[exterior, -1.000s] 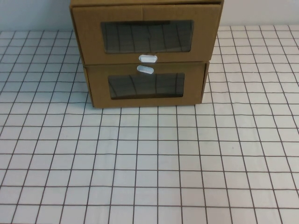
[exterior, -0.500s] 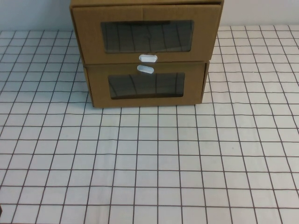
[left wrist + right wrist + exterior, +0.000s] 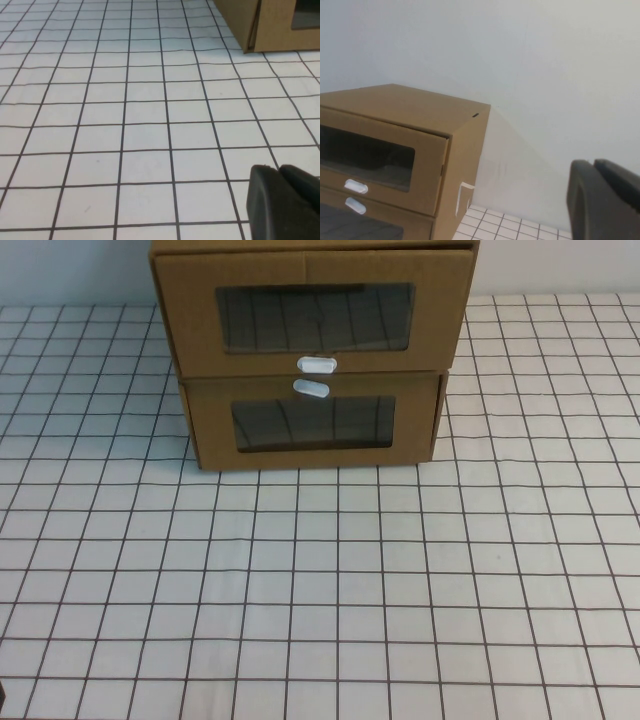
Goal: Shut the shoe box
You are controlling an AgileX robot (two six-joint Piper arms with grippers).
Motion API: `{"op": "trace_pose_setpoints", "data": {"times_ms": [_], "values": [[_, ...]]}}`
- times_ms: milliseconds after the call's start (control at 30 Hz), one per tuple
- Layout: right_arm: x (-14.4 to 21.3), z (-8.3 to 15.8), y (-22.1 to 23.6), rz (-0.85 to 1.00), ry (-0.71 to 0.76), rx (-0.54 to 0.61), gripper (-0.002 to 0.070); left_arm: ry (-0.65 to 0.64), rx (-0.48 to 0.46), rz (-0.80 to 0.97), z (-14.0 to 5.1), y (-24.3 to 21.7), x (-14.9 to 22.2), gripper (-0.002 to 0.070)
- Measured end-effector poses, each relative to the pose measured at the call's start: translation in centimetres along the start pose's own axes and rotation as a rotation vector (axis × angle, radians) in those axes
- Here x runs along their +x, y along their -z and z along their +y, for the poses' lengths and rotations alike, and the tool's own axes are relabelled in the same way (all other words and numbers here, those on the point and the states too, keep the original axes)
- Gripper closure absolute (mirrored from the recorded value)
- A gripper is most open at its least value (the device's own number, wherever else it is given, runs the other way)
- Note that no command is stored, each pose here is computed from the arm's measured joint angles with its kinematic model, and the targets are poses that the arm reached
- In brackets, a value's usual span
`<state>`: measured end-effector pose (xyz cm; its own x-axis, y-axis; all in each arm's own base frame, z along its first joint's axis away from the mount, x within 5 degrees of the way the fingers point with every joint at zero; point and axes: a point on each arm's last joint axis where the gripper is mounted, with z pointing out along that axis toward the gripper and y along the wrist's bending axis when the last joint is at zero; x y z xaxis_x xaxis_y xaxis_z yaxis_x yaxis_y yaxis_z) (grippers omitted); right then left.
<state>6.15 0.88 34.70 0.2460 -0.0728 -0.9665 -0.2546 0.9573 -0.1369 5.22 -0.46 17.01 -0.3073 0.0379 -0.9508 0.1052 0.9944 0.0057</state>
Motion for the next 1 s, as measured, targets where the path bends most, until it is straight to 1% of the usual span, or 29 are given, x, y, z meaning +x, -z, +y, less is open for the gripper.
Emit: {"op": "trace_pose_setpoints", "data": {"times_ms": [700, 800, 867, 900, 967, 1000], "values": [[0.0, 0.0, 0.0, 0.002, 0.002, 0.001, 0.0688, -0.003, -0.001, 0.000, 0.0, 0.0, 0.0, 0.0680], [-0.2, 0.6, -0.3, -0.021, 0.008, -0.054, 0.0689, -0.003, -0.001, 0.000, 0.0, 0.0, 0.0, 0.0680], [-0.6, 1.4, -0.6, -0.073, 0.049, -0.122, 0.0689, -0.003, -0.001, 0.000, 0.0, 0.0, 0.0, 0.0680], [-0.7, 1.7, -0.7, -0.089, 0.025, -0.153, 0.0689, -0.004, -0.002, 0.000, 0.0, 0.0, 0.0, 0.0680], [-0.8, 2.5, -0.9, -0.102, 0.023, -0.235, 0.0689, -0.005, -0.002, 0.000, 0.0, 0.0, 0.0, 0.0680], [-0.7, 2.9, -1.0, -0.096, 0.057, -0.267, 0.0689, -0.005, -0.002, 0.000, 0.0, 0.0, 0.0, 0.0680]]}}
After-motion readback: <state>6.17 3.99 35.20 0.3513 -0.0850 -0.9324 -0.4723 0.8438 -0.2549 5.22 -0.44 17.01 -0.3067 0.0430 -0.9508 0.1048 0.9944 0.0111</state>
